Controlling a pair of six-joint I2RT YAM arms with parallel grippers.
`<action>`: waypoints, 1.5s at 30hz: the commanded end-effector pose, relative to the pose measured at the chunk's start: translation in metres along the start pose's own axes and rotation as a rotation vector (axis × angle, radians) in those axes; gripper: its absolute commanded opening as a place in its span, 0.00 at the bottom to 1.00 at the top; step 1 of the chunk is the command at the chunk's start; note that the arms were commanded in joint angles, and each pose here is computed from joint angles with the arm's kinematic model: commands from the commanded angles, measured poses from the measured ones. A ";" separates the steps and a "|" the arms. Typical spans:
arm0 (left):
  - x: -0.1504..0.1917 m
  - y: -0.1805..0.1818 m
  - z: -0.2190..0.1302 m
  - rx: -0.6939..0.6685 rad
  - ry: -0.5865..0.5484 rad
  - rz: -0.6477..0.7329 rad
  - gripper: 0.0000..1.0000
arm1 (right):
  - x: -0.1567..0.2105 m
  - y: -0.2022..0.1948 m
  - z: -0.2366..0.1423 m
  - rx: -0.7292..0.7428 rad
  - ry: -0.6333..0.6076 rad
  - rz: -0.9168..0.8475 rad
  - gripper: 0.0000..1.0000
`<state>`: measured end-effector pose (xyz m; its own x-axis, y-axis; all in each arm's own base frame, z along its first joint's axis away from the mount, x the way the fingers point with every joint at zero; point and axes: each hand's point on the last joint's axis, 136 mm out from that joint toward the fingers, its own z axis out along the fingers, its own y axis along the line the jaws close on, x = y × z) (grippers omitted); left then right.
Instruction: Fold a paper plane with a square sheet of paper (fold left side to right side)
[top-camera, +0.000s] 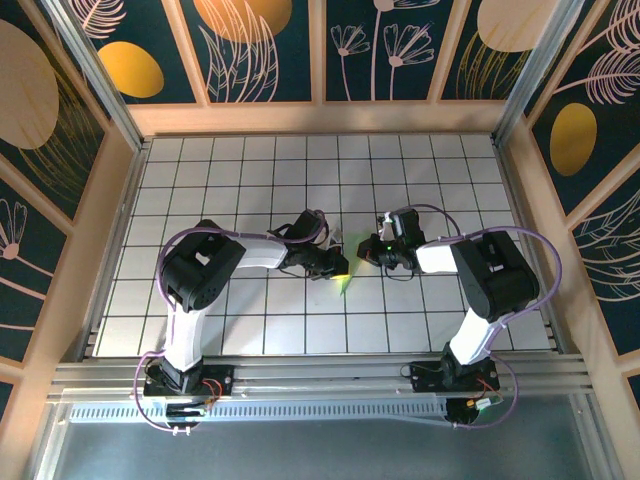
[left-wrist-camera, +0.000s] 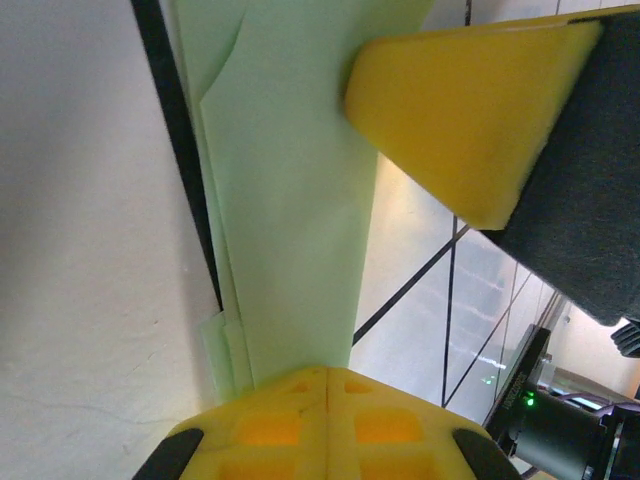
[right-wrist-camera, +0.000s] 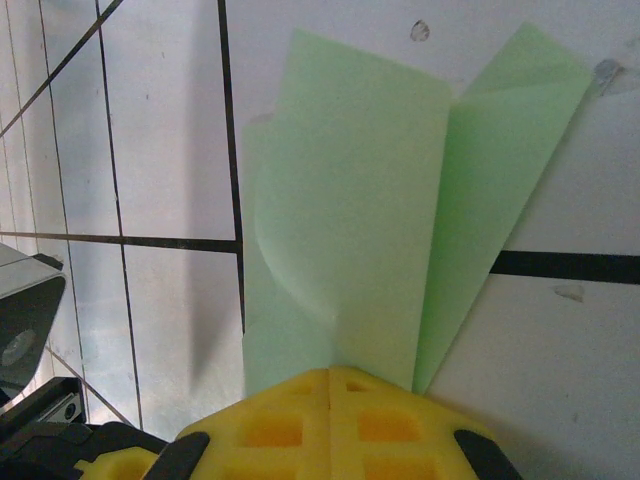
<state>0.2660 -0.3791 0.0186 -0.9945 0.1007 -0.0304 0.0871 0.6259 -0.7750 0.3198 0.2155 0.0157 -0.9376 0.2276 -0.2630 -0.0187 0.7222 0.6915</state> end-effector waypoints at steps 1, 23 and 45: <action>0.015 0.023 0.008 -0.064 0.040 -0.030 0.06 | 0.046 -0.054 0.002 0.198 0.132 0.078 0.00; 0.024 0.068 0.003 -0.294 0.003 -0.040 0.00 | -0.007 0.020 -0.029 -0.007 -0.015 -0.030 0.00; 0.026 0.082 -0.001 -0.407 -0.005 -0.024 0.00 | -0.009 0.014 0.002 -0.025 -0.015 -0.087 0.00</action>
<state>0.2665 -0.3765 0.0114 -0.9865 0.1042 -0.1266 0.1626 0.7219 -0.6726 0.3144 0.2212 0.0233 -0.9431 0.1916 -0.2719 -0.0554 0.7155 0.6965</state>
